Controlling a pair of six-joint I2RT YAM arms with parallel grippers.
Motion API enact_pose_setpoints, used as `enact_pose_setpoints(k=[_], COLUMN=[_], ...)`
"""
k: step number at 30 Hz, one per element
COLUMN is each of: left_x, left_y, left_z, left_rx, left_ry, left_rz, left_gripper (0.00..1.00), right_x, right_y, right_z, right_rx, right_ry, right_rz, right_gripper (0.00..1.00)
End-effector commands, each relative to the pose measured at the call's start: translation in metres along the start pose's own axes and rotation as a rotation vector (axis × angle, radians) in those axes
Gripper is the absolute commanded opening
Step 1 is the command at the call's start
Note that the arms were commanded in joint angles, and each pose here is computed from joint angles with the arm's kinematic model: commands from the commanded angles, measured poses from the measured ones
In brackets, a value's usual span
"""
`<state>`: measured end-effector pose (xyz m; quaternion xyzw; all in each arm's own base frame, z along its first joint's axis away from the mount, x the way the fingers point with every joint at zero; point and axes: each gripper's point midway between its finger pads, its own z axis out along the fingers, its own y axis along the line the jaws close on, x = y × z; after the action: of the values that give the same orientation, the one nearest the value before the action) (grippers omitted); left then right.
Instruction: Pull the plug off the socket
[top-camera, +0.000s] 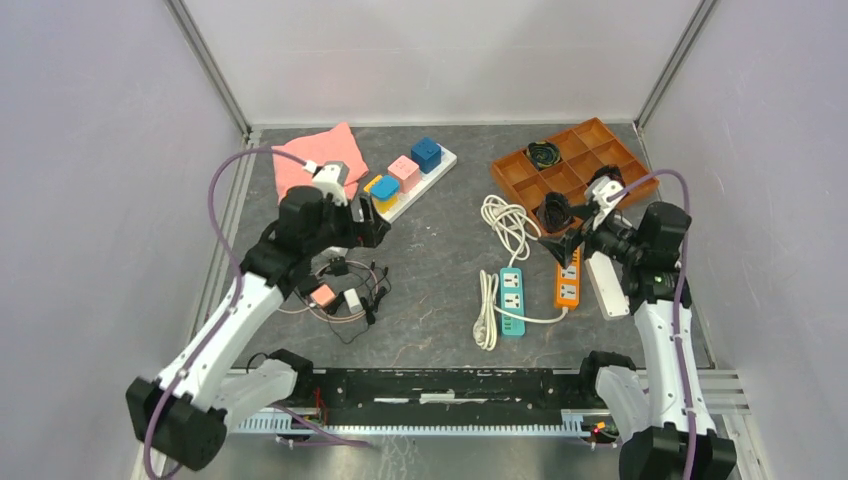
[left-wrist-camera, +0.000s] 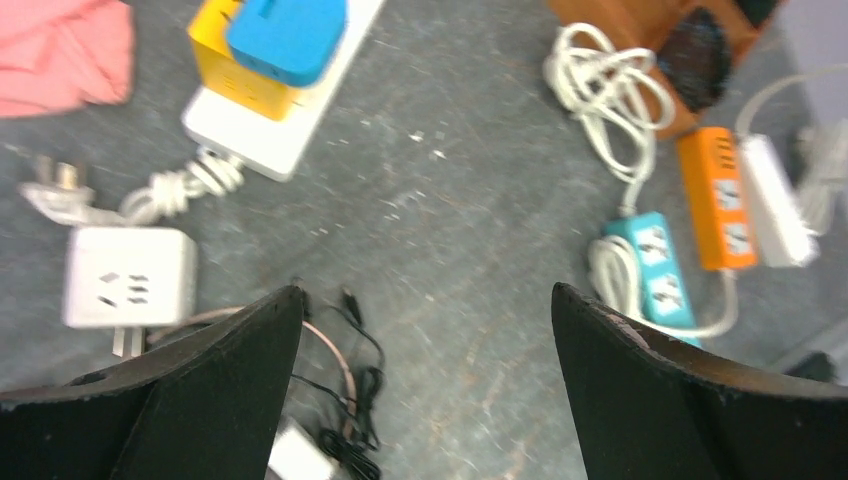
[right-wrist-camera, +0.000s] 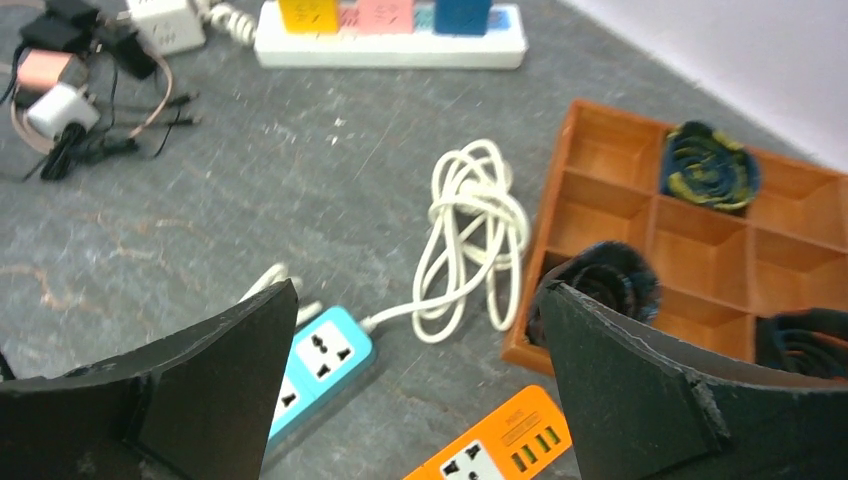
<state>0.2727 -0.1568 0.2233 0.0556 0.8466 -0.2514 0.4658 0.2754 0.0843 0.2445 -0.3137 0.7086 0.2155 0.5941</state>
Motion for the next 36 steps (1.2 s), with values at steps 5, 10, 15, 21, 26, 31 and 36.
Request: enact_pose_setpoints(k=[5, 10, 15, 21, 26, 31, 36], left_x=[-0.042, -0.058, -0.061, -0.051, -0.046, -0.039, -0.024], left_y=[0.035, 0.021, 0.016, 0.044, 0.058, 0.071, 0.079], left_z=[0.076, 0.117, 0.159, 0.183, 0.186, 0.194, 0.199], left_rx=[-0.248, -0.32, -0.455, -0.629, -0.7, -0.735, -0.739], left_ry=[0.043, 0.021, 0.069, 0.17, 0.18, 0.184, 0.235], left_rz=[0.329, 0.56, 0.808, 0.93, 0.977, 0.983, 0.988], left_gripper=[0.95, 0.95, 0.91, 0.76, 0.69, 0.67, 0.67], right_x=[0.038, 0.052, 0.055, 0.051, 0.05, 0.049, 0.048], right_y=[0.017, 0.019, 0.023, 0.026, 0.028, 0.03, 0.029], right_z=[0.018, 0.019, 0.017, 0.013, 0.013, 0.012, 0.012], right_rx=[-0.139, -0.161, -0.167, -0.167, -0.172, -0.179, -0.175], right_ry=[-0.035, 0.007, 0.018, 0.012, 0.014, 0.014, 0.013], right_rz=[-0.114, -0.107, -0.115, -0.134, -0.139, -0.139, -0.148], right_gripper=[0.98, 0.98, 0.98, 0.98, 0.98, 0.98, 0.98])
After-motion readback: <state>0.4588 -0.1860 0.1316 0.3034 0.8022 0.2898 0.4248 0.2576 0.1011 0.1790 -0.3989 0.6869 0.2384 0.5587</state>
